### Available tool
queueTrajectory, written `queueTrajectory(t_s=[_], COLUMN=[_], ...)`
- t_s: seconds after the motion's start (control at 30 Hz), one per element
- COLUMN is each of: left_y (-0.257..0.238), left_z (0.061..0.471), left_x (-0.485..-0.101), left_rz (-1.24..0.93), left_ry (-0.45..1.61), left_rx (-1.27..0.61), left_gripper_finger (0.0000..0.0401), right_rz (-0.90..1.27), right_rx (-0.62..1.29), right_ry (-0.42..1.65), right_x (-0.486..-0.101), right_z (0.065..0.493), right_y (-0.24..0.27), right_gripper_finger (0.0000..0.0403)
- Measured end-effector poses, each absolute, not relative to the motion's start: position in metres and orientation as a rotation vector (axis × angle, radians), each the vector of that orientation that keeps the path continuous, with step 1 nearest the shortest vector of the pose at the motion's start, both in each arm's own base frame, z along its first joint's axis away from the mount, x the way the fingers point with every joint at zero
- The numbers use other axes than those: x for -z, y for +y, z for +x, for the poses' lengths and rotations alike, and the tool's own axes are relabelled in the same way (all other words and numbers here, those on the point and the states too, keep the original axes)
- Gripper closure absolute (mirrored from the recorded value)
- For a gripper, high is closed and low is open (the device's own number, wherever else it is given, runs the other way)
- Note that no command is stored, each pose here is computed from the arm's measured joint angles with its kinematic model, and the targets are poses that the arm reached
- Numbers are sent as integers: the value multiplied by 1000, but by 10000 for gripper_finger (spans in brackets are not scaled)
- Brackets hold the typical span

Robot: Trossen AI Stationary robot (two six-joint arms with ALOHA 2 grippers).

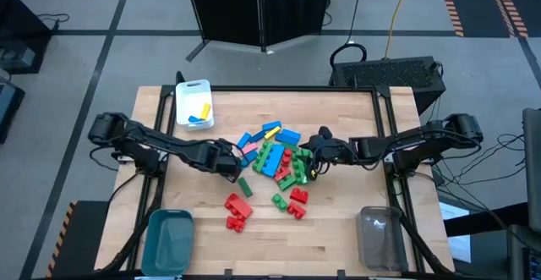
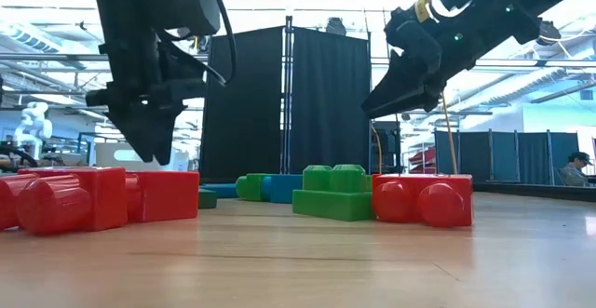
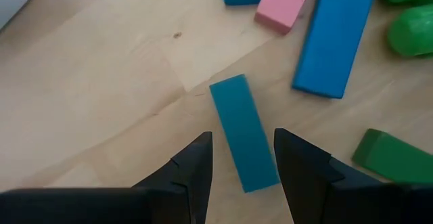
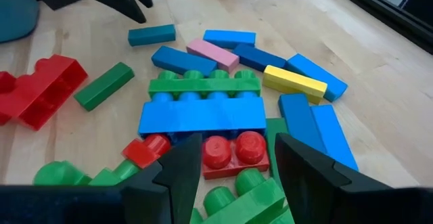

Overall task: Sort blocks by size
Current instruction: Put the dark blue block into the white bin

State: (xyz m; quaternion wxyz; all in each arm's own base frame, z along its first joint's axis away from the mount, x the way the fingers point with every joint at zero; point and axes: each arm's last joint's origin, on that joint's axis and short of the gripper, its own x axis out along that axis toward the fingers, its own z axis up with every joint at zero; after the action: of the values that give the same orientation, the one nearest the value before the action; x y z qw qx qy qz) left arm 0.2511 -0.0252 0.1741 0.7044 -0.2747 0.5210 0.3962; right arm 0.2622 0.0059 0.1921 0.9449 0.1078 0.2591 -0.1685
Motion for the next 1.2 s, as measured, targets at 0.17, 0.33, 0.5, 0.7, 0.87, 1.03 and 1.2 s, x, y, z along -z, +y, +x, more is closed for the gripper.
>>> queueTrajectory(t_s=[0.17,0.33,0.5,0.7,0.87,1.03,1.2], left_y=[-26,-26,-25,-25,-25,-24,-21], left_z=[258,257,251,251,249,251,252], left_x=[-169,-156,-143,-137,-133,-133,-132], left_rz=[-599,-575,-576,-605,-598,-593,-596], left_ry=[1147,1194,1226,1220,1219,1226,1234], left_rx=[-853,-881,-928,-896,-862,-837,-822], left_gripper_finger=[251,225,178,143,142,170,224], right_rz=[221,233,235,241,249,251,251], right_rx=[333,336,331,330,333,330,327], right_ry=[528,526,526,525,524,524,524], right_x=[-192,-192,-192,-192,-192,-192,-192], right_z=[262,262,262,262,262,262,262], right_y=[9,9,11,11,11,12,13], right_gripper_finger=[227,227,227,227,227,227,227])
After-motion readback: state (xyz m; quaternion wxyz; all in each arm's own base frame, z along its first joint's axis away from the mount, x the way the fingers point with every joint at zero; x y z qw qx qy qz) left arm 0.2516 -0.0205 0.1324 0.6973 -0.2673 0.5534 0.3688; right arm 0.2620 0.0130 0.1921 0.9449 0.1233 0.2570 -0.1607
